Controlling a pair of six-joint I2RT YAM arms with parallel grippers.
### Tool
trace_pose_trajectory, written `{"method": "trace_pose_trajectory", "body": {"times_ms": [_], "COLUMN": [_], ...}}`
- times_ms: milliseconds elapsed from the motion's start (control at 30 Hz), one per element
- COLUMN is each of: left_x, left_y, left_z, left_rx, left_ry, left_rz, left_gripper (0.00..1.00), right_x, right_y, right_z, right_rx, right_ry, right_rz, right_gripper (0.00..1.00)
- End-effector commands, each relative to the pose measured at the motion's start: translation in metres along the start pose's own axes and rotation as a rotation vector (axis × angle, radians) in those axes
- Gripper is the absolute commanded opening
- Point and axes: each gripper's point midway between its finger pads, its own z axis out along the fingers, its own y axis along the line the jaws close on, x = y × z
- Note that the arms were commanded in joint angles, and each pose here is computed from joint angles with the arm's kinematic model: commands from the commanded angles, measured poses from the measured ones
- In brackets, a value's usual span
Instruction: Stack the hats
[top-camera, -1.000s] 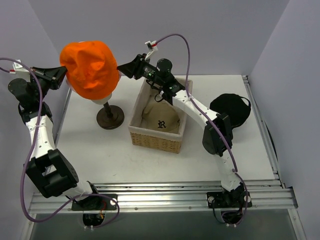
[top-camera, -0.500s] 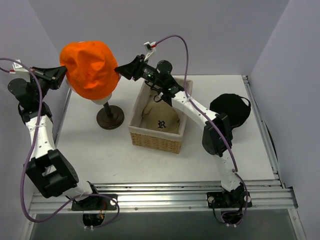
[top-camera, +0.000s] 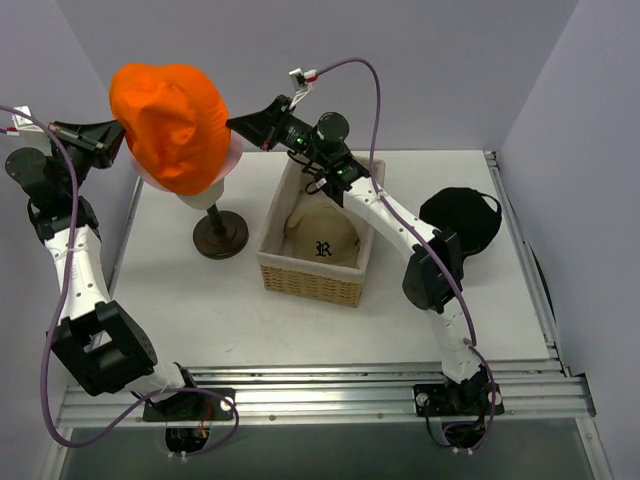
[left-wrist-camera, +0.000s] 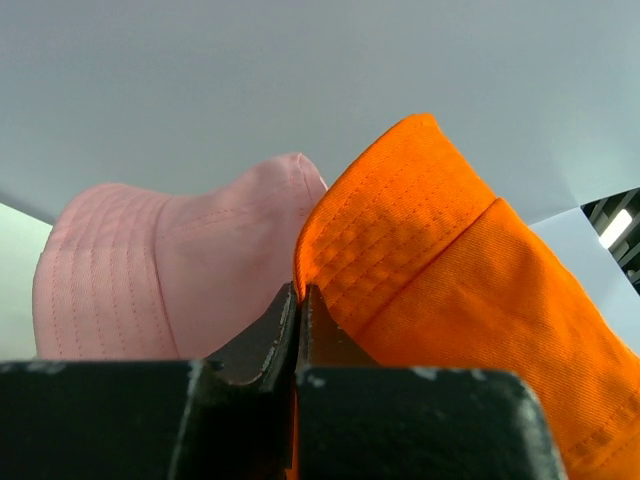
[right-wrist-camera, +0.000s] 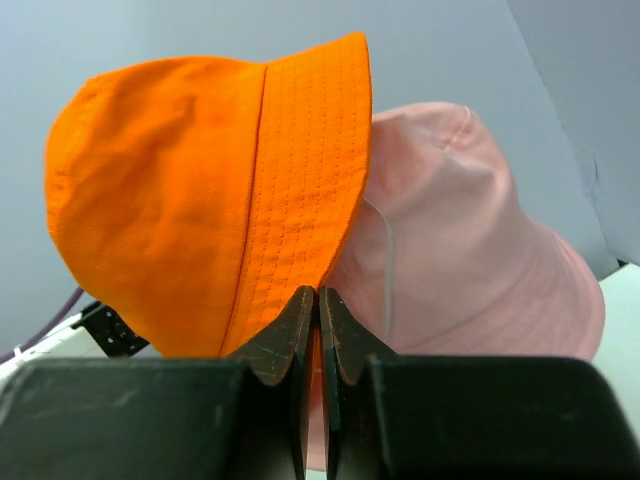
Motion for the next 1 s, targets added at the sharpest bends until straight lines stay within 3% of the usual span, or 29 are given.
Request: {"method": "trace_pose_trajectory", "body": {"times_ms": [0, 367, 567, 967], "left_x": [-0.006, -0.009, -0.015, -0.003], "left_y": [-0.025, -0.022, -0.020, 0.034], "left_z": [0.000, 0.005, 0.011, 0.008], "left_rx": [0.036, 0.034, 0.025, -0.086], "left_ry": [-0.022, -0.017, -0.022, -0.017], "left_rz": [0.005, -0.061, -0.090, -0.139], "left_gripper": [0.02, 0.02, 0.02, 0.02], "right_x": [-0.033, -0.069, -0.076, -0.055], "right_y": [0.046, 0.044, 0.021, -0.035], "right_z": [0.005, 0.012, 0.014, 0.011], "right_rx": [-0.133, -0.148, -0.101, 0.021], "right_ry": [-0.083, -0.175, -0.211, -0.203], "right_rz": [-0.033, 0.046, 0.090, 0.189], "right_gripper": [0.00, 0.00, 0.00, 0.00]}}
